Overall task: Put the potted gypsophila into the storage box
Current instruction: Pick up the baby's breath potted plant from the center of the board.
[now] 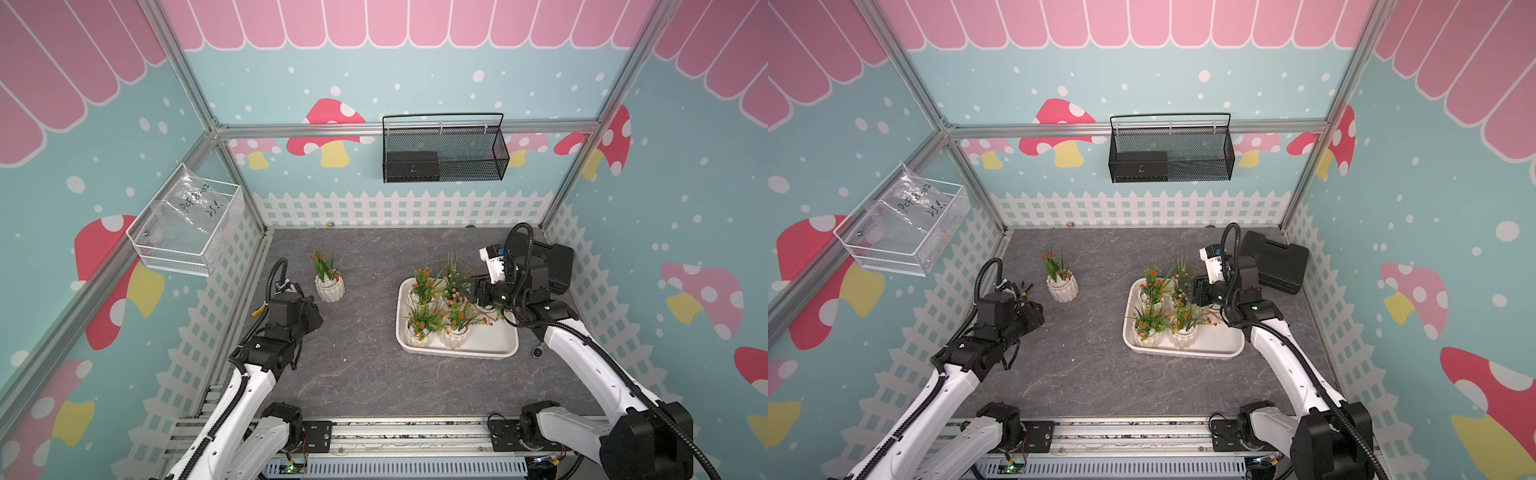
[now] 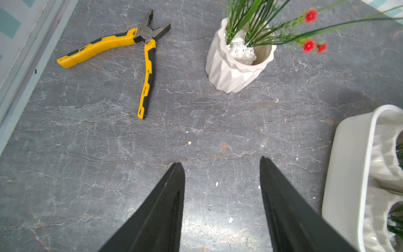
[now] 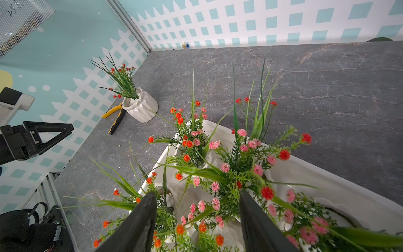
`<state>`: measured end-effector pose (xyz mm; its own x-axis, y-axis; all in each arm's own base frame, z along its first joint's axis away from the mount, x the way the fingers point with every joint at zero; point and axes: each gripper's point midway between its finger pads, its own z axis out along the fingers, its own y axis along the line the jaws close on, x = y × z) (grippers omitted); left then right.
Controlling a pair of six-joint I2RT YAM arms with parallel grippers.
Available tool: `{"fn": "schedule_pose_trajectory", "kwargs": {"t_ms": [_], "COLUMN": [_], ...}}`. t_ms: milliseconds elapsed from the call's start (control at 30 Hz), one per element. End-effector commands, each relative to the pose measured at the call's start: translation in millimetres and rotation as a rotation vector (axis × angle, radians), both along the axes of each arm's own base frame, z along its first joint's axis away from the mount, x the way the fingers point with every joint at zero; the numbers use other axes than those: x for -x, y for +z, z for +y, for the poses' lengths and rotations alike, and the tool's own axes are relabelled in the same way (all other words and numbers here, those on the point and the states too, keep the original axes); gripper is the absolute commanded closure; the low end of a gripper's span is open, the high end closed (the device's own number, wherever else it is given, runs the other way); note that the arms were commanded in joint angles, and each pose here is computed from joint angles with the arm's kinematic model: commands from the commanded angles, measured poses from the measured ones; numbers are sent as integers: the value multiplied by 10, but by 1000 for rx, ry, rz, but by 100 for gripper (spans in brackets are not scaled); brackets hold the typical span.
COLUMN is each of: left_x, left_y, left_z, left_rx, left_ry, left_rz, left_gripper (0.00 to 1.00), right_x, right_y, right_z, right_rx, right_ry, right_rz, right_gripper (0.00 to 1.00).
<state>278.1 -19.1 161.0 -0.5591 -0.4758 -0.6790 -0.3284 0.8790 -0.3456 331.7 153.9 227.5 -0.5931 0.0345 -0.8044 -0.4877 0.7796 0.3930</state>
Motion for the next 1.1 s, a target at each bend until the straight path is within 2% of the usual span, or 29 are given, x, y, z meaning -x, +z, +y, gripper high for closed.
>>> {"fn": "schedule_pose_trajectory", "kwargs": {"t_ms": [0, 333, 567, 733, 1067], "left_x": [-24, -37, -578, -870, -1154], "left_y": [-28, -52, -88, -155, -429], "left_z": [107, 407, 72, 132, 80], "left_rx": [-1, 80, 197, 153, 155], "left_ry": [53, 162, -15, -10, -50], "left_rz": [-12, -76, -75, -26, 55], "left_gripper": [43, 44, 49, 51, 56], "right_x": [-38, -34, -29, 17, 71], "right_y": [116, 108, 37, 102, 226], "right_z": [22, 30, 63, 127, 183], "right_rx": [19, 21, 28, 29, 25], "right_ry": [8, 15, 44, 89, 114], "right_rz": [-39, -43, -27, -67, -108], "right_gripper": [38, 38, 38, 38, 38]}}
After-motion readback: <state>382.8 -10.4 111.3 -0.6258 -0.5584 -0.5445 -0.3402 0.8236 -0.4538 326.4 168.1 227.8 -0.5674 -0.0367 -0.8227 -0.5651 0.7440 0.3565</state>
